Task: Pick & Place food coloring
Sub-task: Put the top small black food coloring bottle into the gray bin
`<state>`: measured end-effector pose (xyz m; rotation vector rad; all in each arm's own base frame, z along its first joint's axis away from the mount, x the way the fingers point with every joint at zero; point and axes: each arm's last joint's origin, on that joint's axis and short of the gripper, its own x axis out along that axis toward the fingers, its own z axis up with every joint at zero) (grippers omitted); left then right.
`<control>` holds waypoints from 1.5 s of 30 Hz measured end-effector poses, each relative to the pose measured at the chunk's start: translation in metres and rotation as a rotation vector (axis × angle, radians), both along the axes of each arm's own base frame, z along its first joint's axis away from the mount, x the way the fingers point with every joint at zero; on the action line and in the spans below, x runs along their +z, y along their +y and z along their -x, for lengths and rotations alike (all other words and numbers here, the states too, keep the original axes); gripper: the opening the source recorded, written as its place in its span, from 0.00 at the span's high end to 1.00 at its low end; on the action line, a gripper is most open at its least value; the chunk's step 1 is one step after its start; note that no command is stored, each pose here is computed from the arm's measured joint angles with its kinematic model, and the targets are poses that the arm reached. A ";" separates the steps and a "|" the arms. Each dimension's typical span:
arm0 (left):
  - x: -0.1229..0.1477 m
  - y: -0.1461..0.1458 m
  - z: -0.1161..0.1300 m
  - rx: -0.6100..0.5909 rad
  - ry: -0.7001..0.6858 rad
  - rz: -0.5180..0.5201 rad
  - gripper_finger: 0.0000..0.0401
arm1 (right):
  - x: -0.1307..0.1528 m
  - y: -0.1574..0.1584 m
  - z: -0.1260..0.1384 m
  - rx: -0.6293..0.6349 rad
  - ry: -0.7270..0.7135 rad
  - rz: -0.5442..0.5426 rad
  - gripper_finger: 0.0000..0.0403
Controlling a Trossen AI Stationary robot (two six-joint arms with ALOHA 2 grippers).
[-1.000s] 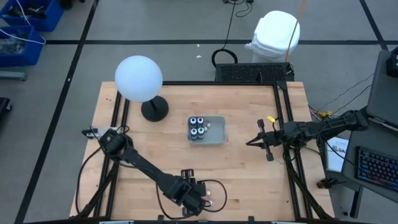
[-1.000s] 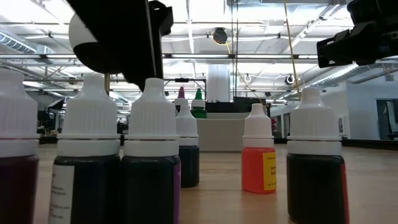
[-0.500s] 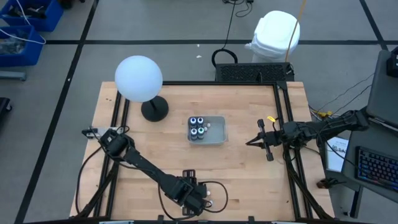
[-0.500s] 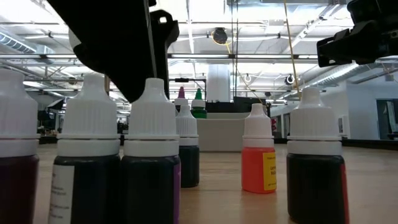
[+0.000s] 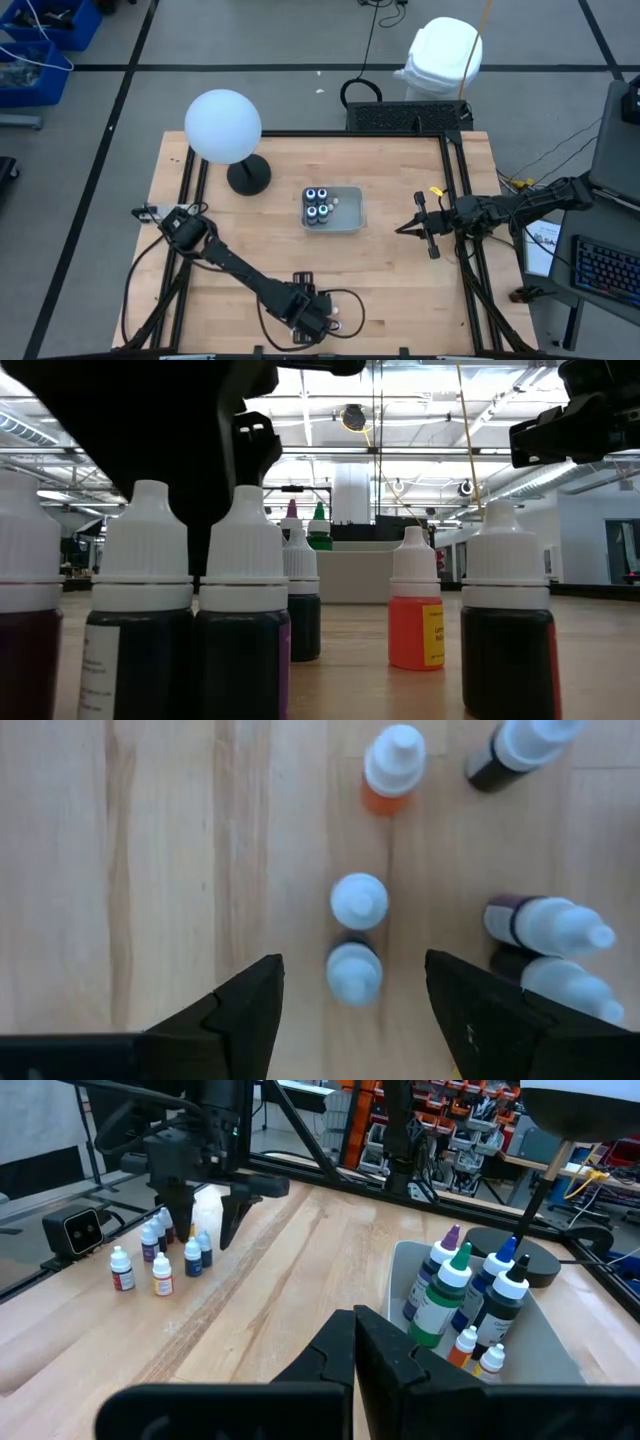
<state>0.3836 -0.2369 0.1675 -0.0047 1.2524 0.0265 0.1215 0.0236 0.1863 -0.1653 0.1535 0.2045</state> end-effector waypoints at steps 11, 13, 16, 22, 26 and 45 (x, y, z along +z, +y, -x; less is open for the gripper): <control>0.000 0.007 -0.004 0.010 0.007 0.008 0.49 | 0.000 0.000 0.000 0.000 0.000 0.000 1.00; 0.000 0.007 -0.005 0.006 0.018 0.026 0.53 | 0.000 0.000 0.000 0.000 0.000 0.000 1.00; 0.000 0.007 -0.004 0.003 0.023 0.035 0.58 | 0.000 0.000 0.000 0.000 0.000 0.000 1.00; 0.000 0.007 -0.004 0.003 0.024 0.034 0.66 | 0.000 0.000 0.000 0.000 0.000 0.000 1.00; 0.000 0.007 -0.004 0.004 0.024 0.034 0.71 | 0.000 0.000 0.000 0.000 0.000 0.000 1.00; 0.067 0.046 0.005 0.012 -0.030 0.037 0.84 | 0.000 0.000 0.000 -0.003 0.000 0.001 1.00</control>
